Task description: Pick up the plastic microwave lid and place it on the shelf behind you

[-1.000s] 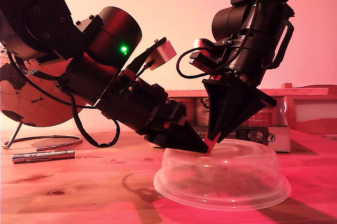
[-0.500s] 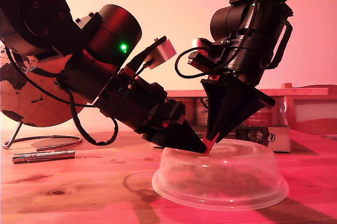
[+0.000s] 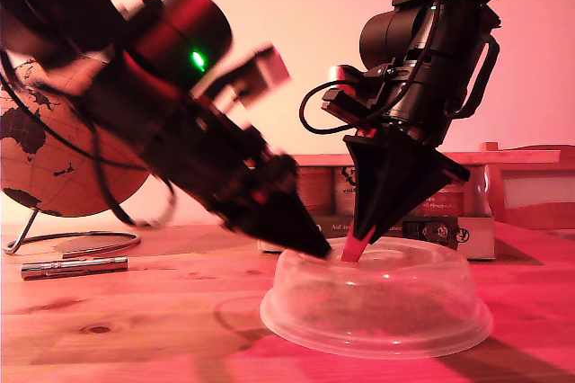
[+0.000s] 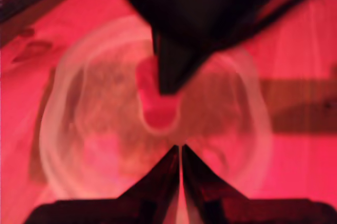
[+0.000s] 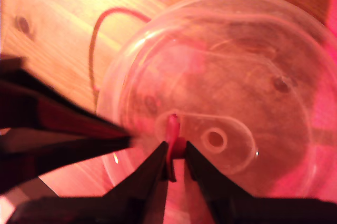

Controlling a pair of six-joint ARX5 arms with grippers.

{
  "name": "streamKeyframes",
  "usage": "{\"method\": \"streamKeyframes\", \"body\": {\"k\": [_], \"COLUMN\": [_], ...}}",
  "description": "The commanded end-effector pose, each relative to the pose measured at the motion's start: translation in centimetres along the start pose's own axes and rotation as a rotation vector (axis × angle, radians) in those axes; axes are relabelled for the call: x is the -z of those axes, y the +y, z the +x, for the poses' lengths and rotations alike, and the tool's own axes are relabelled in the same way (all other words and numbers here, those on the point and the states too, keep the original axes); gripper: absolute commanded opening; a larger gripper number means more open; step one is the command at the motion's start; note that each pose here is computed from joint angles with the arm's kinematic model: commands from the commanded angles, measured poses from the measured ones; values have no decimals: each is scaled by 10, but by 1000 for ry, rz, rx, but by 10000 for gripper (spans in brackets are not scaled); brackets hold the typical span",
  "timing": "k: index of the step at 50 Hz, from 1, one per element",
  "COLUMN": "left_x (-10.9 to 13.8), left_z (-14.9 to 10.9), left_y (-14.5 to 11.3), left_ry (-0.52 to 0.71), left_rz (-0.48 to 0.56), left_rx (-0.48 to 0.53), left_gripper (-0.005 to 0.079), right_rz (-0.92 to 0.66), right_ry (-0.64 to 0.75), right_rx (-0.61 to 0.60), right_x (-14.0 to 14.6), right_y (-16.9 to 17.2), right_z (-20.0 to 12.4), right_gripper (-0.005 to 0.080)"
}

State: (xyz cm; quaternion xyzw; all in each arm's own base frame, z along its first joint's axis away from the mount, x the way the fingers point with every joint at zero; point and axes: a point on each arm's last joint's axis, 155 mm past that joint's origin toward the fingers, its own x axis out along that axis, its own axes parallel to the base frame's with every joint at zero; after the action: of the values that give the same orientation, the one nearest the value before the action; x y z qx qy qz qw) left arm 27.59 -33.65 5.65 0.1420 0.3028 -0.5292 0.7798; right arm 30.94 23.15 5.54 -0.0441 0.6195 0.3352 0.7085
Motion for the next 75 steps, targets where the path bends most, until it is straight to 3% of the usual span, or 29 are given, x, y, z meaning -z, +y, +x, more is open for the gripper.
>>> {"method": "streamKeyframes", "body": {"k": [1, 19, 37, 50, 62, 75], "left_x": [0, -4, -29, -25, -20, -18], "left_z": [-13, -78, -157, -200, -216, -216], "left_y": [1, 12, 19, 20, 17, 16], "left_ry": [1, 32, -75, -100, -102, -93], "left_rz": [-4, -46, -54, -86, -102, -106], "left_rx": [-9, -85, -207, -297, -322, -318], "left_gripper": [-21, -21, -21, -21, -21, -21], "right_rz": [-11, -5, -8, -10, -2, -5], "right_ry": [-27, -29, -37, -43, -38, -40], "right_rx": [11, 13, 13, 13, 12, 13], "right_x": [-8, -9, -11, -12, -14, -30], "right_y": [-4, -6, -6, -6, -3, 12], "right_z": [-5, -6, -6, -6, -14, -50], "right_gripper": [-13, -13, -13, -13, -13, -13]}}
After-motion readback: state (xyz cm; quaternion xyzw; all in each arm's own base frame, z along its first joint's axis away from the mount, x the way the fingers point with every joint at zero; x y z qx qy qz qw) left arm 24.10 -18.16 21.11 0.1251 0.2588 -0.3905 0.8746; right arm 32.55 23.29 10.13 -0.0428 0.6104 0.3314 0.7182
